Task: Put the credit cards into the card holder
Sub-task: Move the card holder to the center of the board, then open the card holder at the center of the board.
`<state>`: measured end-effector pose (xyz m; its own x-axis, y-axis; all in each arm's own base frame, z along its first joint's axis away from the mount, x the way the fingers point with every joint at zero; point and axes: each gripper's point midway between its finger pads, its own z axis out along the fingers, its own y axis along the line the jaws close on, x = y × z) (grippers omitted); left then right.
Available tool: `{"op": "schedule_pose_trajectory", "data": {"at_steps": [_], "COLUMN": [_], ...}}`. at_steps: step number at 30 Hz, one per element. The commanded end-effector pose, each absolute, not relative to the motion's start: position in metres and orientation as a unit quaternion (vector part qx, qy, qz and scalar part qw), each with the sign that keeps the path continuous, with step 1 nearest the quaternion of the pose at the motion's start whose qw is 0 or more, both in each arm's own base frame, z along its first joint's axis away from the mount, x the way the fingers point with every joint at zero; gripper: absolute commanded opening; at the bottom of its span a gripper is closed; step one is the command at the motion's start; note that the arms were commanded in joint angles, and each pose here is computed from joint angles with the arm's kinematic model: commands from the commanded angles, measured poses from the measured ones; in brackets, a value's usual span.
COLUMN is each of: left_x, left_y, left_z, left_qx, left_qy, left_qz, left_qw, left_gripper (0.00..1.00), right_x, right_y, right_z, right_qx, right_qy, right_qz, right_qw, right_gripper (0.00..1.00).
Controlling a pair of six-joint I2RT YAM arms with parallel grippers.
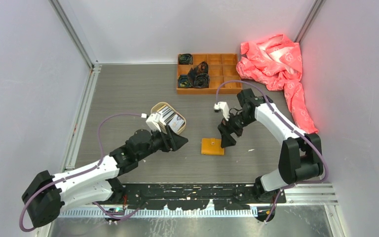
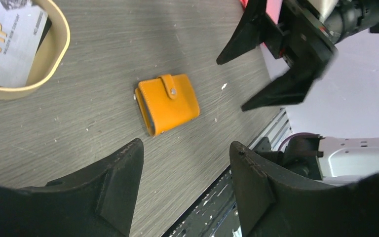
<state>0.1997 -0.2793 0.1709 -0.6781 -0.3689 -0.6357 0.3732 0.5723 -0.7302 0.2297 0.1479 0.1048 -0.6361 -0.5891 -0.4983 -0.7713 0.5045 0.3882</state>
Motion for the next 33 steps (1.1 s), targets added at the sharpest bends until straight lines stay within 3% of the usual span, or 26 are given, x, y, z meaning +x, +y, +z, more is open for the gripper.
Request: {"op": "schedule_pose_trajectory", "data": {"at_steps": [1,8,12,19,22,30,33], "left_x": [0.203,0.196,0.191,0.177,0.172,0.163,0.16], "left_y": [-0.282,-0.261,-0.252,-0.258,-0.263,-0.255,-0.256], "left_z": [0.174,0.149,0.136,0.115,0.111,0.09,0.094], "left_qx": [0.001,-0.026,-0.049,-0.054,-0.045,-0.056,-0.054], "left_qy": [0.777,0.803,0.799,0.812,0.813,0.822,0.819], "left_qz": [-0.458,-0.425,-0.432,-0.449,-0.451,-0.432,-0.438], "left_qw": [0.432,0.418,0.415,0.37,0.366,0.368,0.367], "left_gripper": [0.63,0.62,0.61,0.51,0.5,0.49,0.49], "right_x": [0.198,0.249,0.253,0.25,0.247,0.21,0.195], "right_y": [0.16,0.161,0.165,0.16,0.164,0.173,0.193], "right_z": [0.11,0.082,0.061,0.02,0.025,0.021,0.033], "right_qx": [-0.655,-0.624,-0.61,-0.627,-0.636,-0.644,-0.626], "right_qy": [0.629,0.706,0.718,0.731,0.728,0.731,0.734], "right_qz": [0.368,0.275,0.262,0.211,0.205,0.208,0.244], "right_qw": [0.198,0.193,0.21,0.164,0.152,0.091,0.098], "right_gripper": [0.99,1.0,1.0,0.99,0.91,0.56,0.51]}}
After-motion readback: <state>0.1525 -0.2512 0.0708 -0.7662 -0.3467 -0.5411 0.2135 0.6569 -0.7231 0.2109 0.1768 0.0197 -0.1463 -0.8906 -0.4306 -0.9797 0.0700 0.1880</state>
